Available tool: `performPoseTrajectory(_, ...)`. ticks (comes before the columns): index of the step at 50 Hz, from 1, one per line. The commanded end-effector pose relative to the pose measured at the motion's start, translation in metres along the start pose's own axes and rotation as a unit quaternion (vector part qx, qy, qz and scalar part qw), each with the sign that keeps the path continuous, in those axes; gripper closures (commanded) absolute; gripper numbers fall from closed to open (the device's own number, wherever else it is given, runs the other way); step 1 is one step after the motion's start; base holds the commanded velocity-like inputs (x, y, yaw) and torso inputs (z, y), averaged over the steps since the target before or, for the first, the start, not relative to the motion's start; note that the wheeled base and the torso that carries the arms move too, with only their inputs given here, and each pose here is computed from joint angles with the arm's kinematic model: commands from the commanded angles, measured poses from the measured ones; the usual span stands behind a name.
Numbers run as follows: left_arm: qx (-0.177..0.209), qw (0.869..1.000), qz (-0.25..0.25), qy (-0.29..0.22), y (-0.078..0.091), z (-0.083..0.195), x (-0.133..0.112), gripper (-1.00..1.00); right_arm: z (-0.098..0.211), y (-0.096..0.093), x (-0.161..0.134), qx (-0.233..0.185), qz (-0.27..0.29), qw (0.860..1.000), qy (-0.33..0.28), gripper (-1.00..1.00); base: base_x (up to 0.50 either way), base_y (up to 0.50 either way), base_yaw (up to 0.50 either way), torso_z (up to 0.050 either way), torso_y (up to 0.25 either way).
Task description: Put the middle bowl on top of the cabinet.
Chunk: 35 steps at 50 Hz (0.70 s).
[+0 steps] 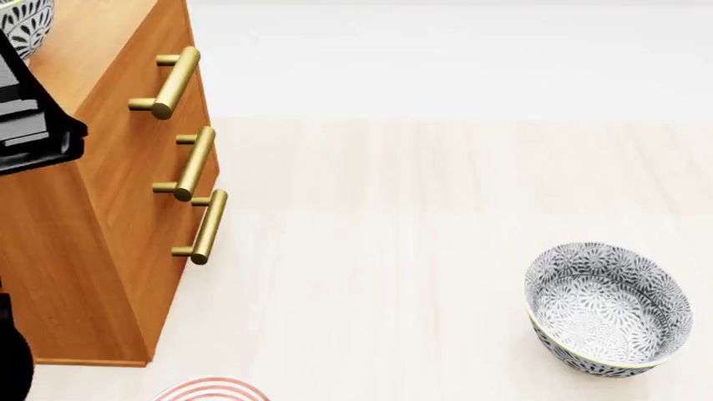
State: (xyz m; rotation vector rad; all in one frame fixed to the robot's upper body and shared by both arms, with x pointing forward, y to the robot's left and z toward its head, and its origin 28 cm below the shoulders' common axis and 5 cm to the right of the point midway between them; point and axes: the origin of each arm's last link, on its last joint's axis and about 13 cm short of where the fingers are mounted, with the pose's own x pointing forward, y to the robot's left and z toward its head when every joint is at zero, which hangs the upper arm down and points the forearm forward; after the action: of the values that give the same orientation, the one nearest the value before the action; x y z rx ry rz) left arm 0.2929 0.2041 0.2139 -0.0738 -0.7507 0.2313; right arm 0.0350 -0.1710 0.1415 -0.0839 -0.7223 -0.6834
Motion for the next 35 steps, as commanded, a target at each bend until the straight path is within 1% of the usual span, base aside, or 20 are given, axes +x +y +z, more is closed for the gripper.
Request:
performPoseTrajectory(1, 0.009, 1.000, -0.014, -0.014, 0.009, -0.012, -0.036, -1.00, 0.001, -0.002, 0.000, -0.001, 0.000, 1.000, 0.000, -1.00, 0.00, 0.00, 0.00, 0.000, 0.000)
performPoseTrajectory(3, -0.003, 1.000, -0.021, 0.002, 0.011, -0.012, -0.046, -1.00, 0.001, -0.002, 0.000, -0.001, 0.000, 1.000, 0.000, -1.00, 0.00, 0.00, 0.00, 0.000, 0.000)
performPoseTrajectory(6, -0.008, 1.000, -0.028, 0.013, 0.017, -0.014, -0.064, -1.00, 0.000, -0.001, 0.001, 0.000, 0.003, 1.000, 0.001, -1.00, 0.00, 0.00, 0.00, 0.000, 0.000)
performPoseTrajectory(10, -0.009, 1.000, -0.024, 0.018, 0.024, -0.016, -0.076, -1.00, 0.000, -0.001, 0.001, 0.000, 0.003, 1.000, 0.001, -1.00, 0.00, 0.00, 0.00, 0.000, 0.000)
performPoseTrajectory(20, 0.001, 0.999, -0.026, 0.030, 0.037, -0.018, -0.107, -1.00, -0.001, 0.002, 0.003, -0.001, 0.005, 1.000, 0.001, -1.00, 0.00, 0.00, 0.00, 0.000, 0.000)
performPoseTrajectory(29, 0.019, 0.998, -0.040, 0.054, 0.047, -0.029, -0.131, -1.00, -0.002, 0.002, 0.003, -0.002, 0.007, 1.000, 0.000, -1.00, 0.00, 0.00, 0.00, 0.000, 0.000)
performPoseTrajectory(35, 0.032, 0.997, -0.043, 0.062, 0.055, -0.026, -0.145, -1.00, -0.002, 0.003, 0.004, -0.003, 0.007, 1.000, 0.000, -1.00, 0.00, 0.00, 0.00, 0.000, 0.000)
